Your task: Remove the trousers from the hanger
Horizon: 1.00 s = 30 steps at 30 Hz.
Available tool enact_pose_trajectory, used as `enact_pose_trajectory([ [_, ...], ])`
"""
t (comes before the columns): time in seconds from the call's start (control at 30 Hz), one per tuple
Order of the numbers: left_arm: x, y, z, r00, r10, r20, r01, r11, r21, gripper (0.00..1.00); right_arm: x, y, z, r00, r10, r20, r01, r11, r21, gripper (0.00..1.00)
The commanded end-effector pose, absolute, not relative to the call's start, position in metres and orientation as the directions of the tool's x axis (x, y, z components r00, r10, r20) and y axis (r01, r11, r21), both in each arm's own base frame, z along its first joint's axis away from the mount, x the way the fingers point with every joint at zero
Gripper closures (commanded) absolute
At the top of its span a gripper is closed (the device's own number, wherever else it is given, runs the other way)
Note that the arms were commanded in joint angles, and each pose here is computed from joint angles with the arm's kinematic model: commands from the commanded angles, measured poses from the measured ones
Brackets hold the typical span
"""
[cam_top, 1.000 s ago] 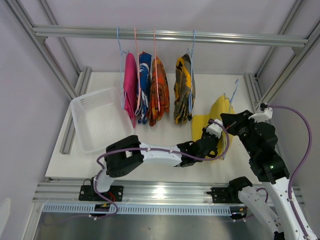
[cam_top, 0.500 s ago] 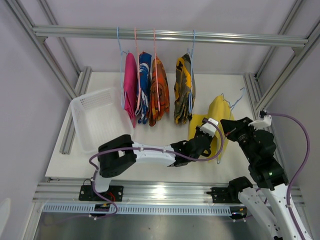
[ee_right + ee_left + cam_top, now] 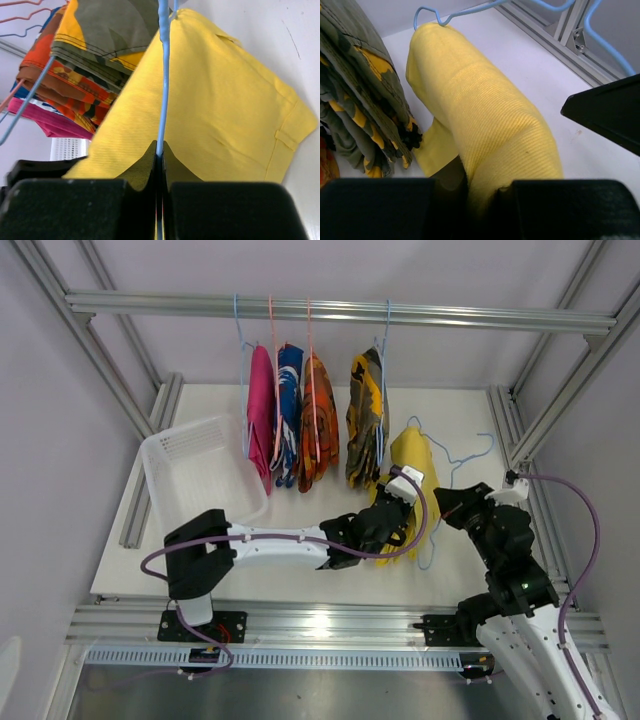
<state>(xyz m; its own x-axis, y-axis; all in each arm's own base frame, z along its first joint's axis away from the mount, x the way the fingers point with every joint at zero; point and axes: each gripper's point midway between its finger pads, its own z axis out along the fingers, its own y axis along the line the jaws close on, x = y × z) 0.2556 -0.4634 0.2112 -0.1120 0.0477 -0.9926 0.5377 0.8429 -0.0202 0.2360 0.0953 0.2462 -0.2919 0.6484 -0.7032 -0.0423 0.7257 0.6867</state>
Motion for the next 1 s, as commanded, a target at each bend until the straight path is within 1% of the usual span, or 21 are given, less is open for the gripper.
enact_pose_trajectory([
  [0.0,0.249,-0.452,0.320,-0.033,-0.190,-0.981,0.541,0.822,-0.177,0.99,0.242,0.095,0.249,-0.242,0.684,-0.688,-0.061,0.697,0.714,1.00],
  [0.17,0.232,-0.438,0.371,0.015,-0.205,-0.979,0.575,0.803,-0.159,0.99,0.249,0.101,0.225,-0.260,0.704,-0.661,-0.054,0.673,0.738,1.00],
  [0.3,0.222,-0.410,0.419,0.085,-0.236,-0.968,0.573,0.806,-0.147,0.99,0.251,0.103,0.214,-0.264,0.709,-0.653,-0.047,0.667,0.744,1.00],
  [0.5,0.210,-0.370,0.471,0.139,-0.267,-0.954,0.576,0.805,-0.141,0.99,0.250,0.106,0.190,-0.285,0.712,-0.642,-0.046,0.659,0.751,1.00],
  [0.6,0.207,-0.349,0.485,0.173,-0.252,-0.952,0.556,0.823,-0.117,0.99,0.249,0.107,0.181,-0.295,0.706,-0.644,-0.042,0.663,0.747,1.00],
  [0.63,0.204,-0.335,0.496,0.182,-0.275,-0.944,0.551,0.824,-0.134,0.99,0.249,0.107,0.180,-0.296,0.703,-0.647,-0.046,0.666,0.745,1.00],
  [0.7,0.203,-0.319,0.498,0.185,-0.277,-0.943,0.536,0.832,-0.139,0.99,0.248,0.108,0.175,-0.304,0.691,-0.656,-0.053,0.675,0.736,1.00],
  [0.77,0.197,-0.292,0.509,0.195,-0.323,-0.926,0.537,0.825,-0.175,0.99,0.247,0.108,0.172,-0.308,0.688,-0.656,-0.053,0.676,0.735,1.00],
  [0.8,0.195,-0.286,0.506,0.189,-0.330,-0.925,0.540,0.821,-0.183,0.99,0.247,0.109,0.170,-0.314,0.686,-0.657,-0.057,0.677,0.734,1.00],
  [0.9,0.183,-0.259,0.513,0.184,-0.366,-0.912,0.577,0.792,-0.201,0.99,0.245,0.109,0.162,-0.322,0.680,-0.658,-0.050,0.682,0.730,1.00],
  [0.93,0.175,-0.258,0.513,0.184,-0.360,-0.915,0.618,0.766,-0.177,0.99,0.245,0.109,0.161,-0.322,0.679,-0.659,-0.049,0.684,0.728,1.00],
  [0.97,0.173,-0.254,0.507,0.179,-0.330,-0.927,0.624,0.766,-0.153,0.99,0.244,0.109,0.160,-0.324,0.678,-0.660,-0.053,0.684,0.728,1.00],
])
